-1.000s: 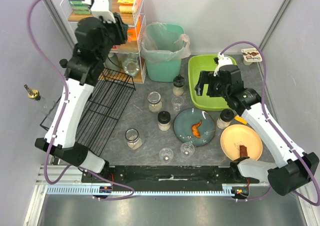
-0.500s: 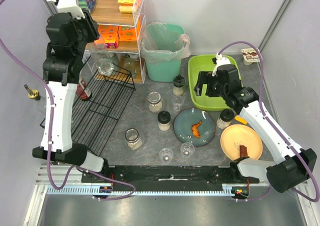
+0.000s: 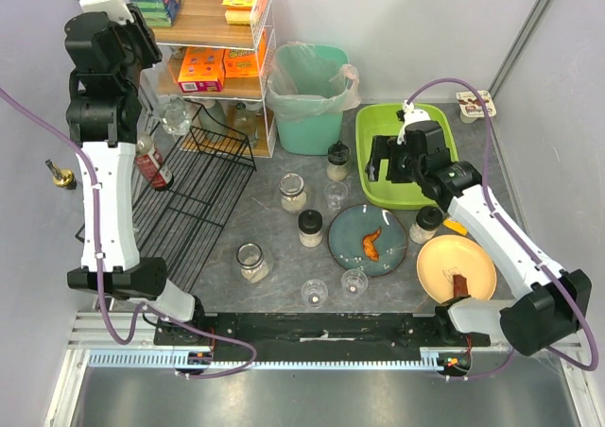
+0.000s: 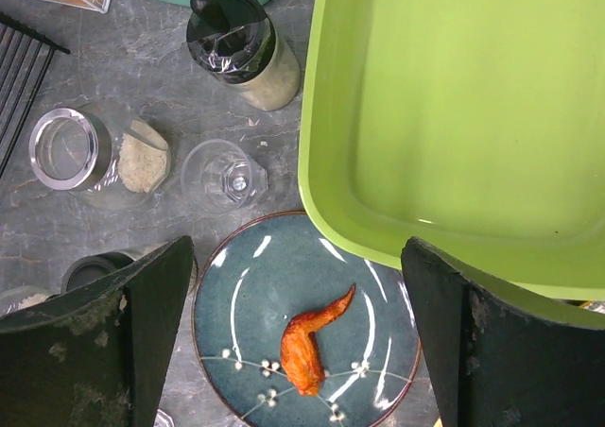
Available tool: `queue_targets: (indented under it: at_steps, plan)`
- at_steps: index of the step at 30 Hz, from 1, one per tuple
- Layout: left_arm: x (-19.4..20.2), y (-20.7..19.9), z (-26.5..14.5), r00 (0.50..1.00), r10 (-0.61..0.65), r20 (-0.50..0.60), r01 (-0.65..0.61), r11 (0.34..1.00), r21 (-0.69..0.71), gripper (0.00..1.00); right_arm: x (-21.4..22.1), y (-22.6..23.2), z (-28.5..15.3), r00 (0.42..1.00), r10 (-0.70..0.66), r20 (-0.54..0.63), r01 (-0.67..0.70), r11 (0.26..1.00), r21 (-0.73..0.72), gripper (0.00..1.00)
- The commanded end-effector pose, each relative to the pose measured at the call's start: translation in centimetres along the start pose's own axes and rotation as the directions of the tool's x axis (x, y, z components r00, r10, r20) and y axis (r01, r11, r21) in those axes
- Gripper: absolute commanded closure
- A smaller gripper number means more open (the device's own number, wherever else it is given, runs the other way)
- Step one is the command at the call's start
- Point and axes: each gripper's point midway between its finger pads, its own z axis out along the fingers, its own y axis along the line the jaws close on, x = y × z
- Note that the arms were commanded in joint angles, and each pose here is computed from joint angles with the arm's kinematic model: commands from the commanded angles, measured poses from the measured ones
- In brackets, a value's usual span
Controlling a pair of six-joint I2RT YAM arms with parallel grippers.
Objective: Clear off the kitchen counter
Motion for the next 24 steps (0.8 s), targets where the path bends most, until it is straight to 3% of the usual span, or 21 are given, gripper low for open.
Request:
queue_targets:
  at_steps: [1, 7, 24]
  plan:
    - [-5.8, 1.4, 0.0, 0.982, 0.009, 0.191, -0.01, 1.0, 0.003, 0.98, -2.4, 0.4, 0.3, 0.998, 0.0, 0.061, 0.001, 1.0, -0.012, 0.02]
    - [-4.4, 2.7, 2.2, 0.986, 0.021, 0.167, -0.021, 1.0, 0.001, 0.98, -2.7, 0.5, 1.0, 0.998, -0.001, 0.058, 0.002, 1.0, -0.01, 0.02]
    - [1.1, 0.4, 5.0, 0.997, 0.012, 0.07, -0.024, 0.986, 0.165, 0.98, -2.4, 0.4, 2.4, 0.999, 0.013, 0.032, -0.013, 1.0, -0.001, 0.02]
